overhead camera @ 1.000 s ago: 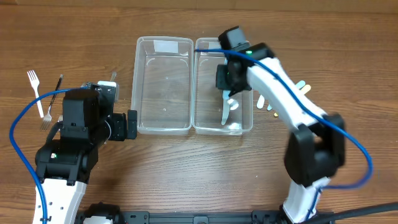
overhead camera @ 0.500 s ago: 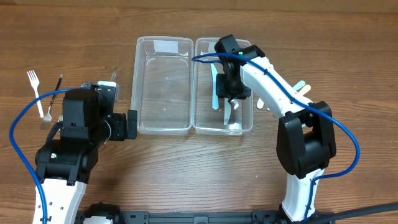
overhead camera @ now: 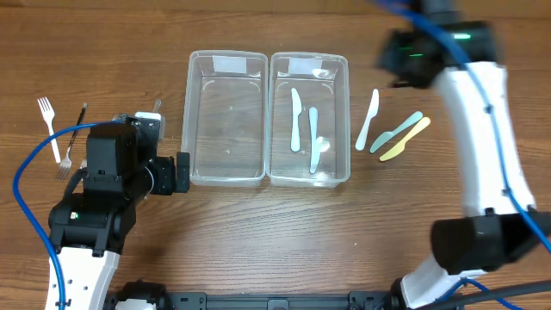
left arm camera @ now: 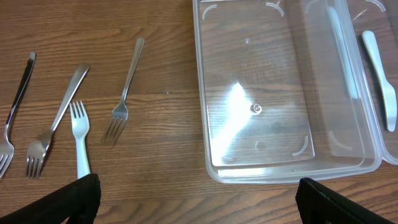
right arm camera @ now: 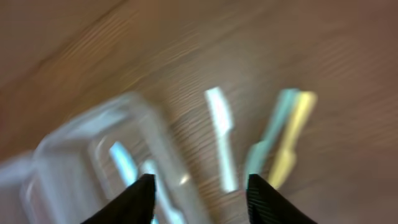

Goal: Pack container
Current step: 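Move right gripper to the yellow knife and grasp it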

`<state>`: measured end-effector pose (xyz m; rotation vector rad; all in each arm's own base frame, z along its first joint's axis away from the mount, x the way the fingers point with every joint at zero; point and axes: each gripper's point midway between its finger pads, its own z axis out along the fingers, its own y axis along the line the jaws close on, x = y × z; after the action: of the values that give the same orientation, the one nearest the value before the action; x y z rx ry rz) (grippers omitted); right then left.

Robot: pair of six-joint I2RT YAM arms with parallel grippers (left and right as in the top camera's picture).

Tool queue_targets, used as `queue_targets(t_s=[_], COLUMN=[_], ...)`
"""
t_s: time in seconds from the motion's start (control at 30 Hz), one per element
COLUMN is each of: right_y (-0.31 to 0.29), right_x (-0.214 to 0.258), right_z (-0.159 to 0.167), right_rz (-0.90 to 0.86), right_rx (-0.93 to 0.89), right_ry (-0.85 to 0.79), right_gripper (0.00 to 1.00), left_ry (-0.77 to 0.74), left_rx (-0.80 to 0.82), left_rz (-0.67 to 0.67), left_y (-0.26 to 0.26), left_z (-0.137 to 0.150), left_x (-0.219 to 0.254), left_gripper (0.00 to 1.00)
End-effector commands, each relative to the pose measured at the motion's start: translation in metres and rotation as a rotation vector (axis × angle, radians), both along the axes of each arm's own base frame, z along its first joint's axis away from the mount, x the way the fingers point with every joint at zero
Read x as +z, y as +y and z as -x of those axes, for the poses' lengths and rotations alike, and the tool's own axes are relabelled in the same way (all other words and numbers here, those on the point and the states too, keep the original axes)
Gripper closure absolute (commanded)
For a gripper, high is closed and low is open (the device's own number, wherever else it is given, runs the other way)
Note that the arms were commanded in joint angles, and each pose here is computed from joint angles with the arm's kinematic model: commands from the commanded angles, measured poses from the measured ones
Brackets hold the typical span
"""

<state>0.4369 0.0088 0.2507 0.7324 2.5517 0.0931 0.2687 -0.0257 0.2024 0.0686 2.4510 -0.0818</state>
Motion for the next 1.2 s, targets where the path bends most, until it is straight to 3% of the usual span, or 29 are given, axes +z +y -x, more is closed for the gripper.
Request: queue_targets(t_s=[0.0,0.4,1.17], right_y=[-0.048,-0.101,-0.097], right_x=[-0.038,-0.169,-0.245], right_z=[0.005,0.018,0.039], right_rz=[-0.016,-0.049,-0.060], right_rx=[-0.145,-0.224,-0.223], right_ry=[0.096,0.400,0.535], right_gripper=[0.42,0.35,0.35], left_ry=[-0.025,-0.024,-0.023], left_rx=[0.005,0.005,0.005], left_rz=[0.029,0.029,0.029], left_y=[-0.003,-0.003,-0.003], left_z=[-0.003,-0.003,-0.003], left_x=[0.011,0.011,0.011], left_gripper=[0.00,0.00,0.00])
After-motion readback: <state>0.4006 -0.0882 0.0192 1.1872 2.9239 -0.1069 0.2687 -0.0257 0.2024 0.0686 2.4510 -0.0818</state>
